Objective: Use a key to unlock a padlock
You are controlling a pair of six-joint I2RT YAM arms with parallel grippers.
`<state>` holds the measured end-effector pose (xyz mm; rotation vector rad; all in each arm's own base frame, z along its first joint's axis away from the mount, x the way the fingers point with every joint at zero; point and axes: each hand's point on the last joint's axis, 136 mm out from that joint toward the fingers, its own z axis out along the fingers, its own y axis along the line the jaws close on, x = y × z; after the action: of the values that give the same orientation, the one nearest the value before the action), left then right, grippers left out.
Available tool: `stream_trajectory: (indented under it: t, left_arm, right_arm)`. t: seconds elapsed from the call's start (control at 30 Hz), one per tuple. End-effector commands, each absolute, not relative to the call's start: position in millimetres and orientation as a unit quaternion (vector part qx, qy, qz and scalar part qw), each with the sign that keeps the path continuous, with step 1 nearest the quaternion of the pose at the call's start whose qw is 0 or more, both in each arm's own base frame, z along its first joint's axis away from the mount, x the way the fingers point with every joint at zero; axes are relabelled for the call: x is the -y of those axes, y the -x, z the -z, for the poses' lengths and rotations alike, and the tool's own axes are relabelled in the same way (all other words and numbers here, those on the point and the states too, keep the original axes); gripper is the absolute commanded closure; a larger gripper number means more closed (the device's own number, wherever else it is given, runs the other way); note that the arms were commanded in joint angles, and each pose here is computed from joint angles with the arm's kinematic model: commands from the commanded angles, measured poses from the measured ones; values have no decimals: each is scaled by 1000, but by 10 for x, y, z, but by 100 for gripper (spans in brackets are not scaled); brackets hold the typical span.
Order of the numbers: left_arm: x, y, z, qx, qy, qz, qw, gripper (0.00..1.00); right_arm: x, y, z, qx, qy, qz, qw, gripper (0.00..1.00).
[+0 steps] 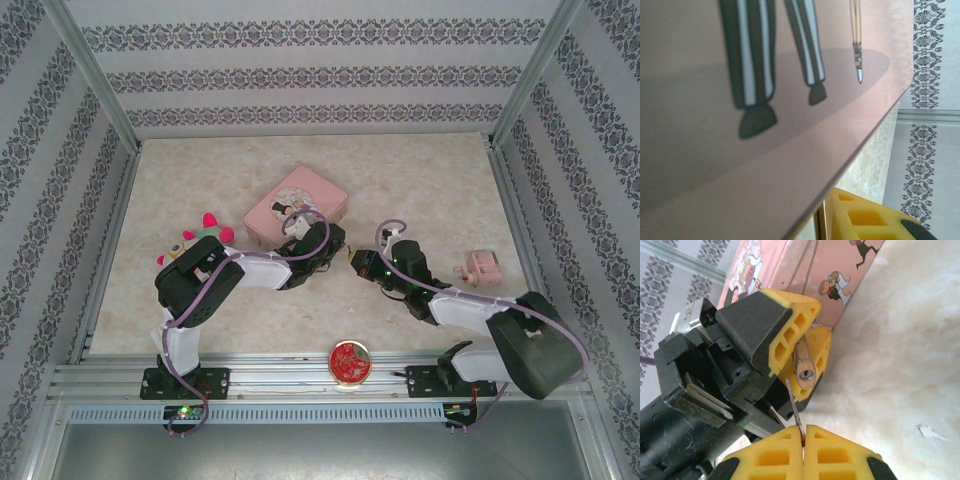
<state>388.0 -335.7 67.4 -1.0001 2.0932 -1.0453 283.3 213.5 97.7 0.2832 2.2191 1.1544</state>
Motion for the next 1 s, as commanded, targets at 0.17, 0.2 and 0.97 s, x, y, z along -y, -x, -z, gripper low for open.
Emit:
stream_trajectory:
  t: [0.17,0.2,0.97]
  left_arm:
    - [3732,-3509,-522,-810,352,437,171,100]
    - [3741,-3499,-533,-814,345,435,171,100]
    - [3699,-3414,-446,-846,294,407,179,100]
  right_arm:
    - [-2140,-2533,-968,-863,-39,-470,181,100]
    - [-2159,-2526,-960,-862,-32,-477,169,100]
    - [-2175,-2695,-828,-867,-54,-475,144,100]
